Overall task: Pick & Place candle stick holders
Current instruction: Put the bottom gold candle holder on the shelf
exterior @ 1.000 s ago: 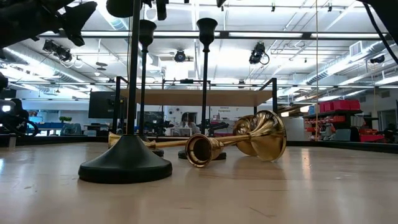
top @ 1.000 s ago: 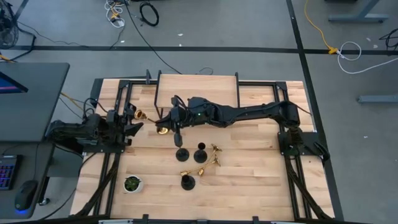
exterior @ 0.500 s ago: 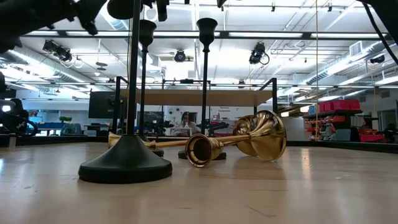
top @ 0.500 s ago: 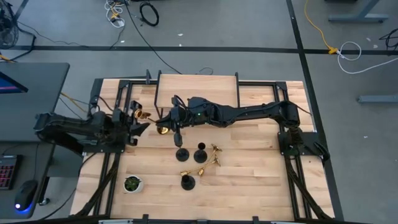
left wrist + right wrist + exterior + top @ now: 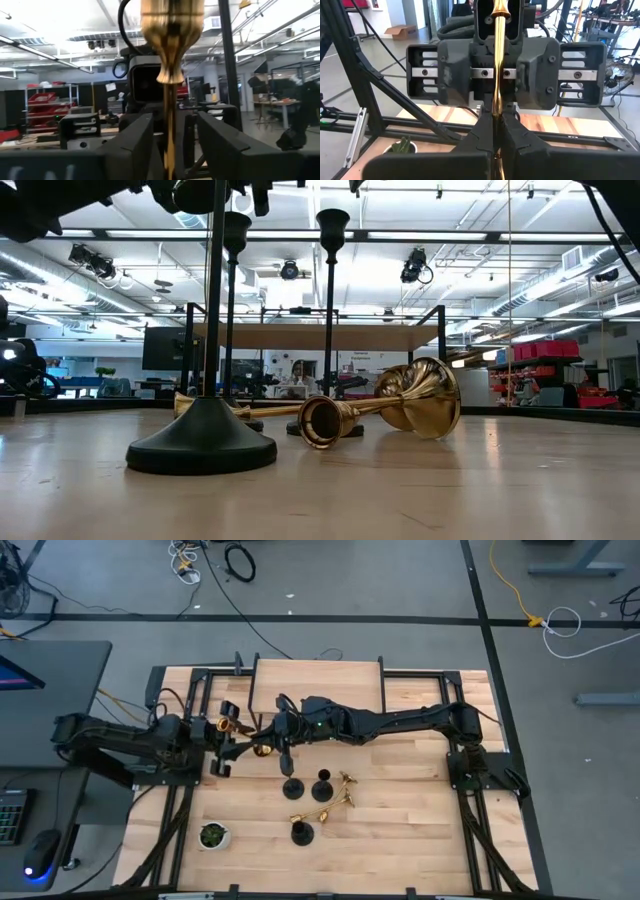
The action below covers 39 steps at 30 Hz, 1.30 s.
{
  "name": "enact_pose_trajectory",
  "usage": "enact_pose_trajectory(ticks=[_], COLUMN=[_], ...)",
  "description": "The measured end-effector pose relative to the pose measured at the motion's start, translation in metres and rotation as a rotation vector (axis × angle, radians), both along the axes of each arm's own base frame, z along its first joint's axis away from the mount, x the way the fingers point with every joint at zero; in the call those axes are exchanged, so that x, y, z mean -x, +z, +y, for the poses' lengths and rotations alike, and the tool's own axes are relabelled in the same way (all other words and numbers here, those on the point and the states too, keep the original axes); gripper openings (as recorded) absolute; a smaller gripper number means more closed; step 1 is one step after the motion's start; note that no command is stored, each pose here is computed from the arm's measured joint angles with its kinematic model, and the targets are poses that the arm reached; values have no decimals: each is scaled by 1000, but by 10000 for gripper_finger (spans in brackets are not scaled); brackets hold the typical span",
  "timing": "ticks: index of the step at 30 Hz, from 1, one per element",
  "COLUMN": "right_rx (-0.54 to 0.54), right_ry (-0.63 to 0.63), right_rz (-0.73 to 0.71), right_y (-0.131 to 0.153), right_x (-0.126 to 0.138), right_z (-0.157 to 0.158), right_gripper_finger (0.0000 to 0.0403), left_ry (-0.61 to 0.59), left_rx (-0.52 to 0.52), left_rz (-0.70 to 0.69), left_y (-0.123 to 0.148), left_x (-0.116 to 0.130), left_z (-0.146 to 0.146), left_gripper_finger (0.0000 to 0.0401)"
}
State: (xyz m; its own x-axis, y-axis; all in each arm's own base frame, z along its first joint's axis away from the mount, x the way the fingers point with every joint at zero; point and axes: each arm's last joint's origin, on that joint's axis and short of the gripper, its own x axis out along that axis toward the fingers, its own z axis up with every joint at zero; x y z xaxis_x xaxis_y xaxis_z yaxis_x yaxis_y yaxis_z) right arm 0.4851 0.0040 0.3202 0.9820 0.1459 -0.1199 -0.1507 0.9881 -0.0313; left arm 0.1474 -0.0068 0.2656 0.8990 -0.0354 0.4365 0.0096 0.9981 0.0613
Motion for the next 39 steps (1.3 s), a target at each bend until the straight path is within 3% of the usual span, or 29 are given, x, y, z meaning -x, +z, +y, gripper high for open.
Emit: enact_pose_trajectory(ticks=[7,13,28,39], right_rx=[5,10,37,122], right_ry=[-2,1,2,-38], right_rz=[0,2,52,177], right_y=[0,0,2,30], right_x=[0,0,5,38], right_z=[0,0,-2,4], right_gripper_finger=[4,12,94,173], left_ry=[18,38,101,180], left_rx=[-19,-5,-2,-4], left_rz=[-20,-15,7,40], left_y=[3,2,1,-2], left_x=[3,3,2,1], left_z=[0,1,3,5], left_gripper_finger=[17,12,12,12])
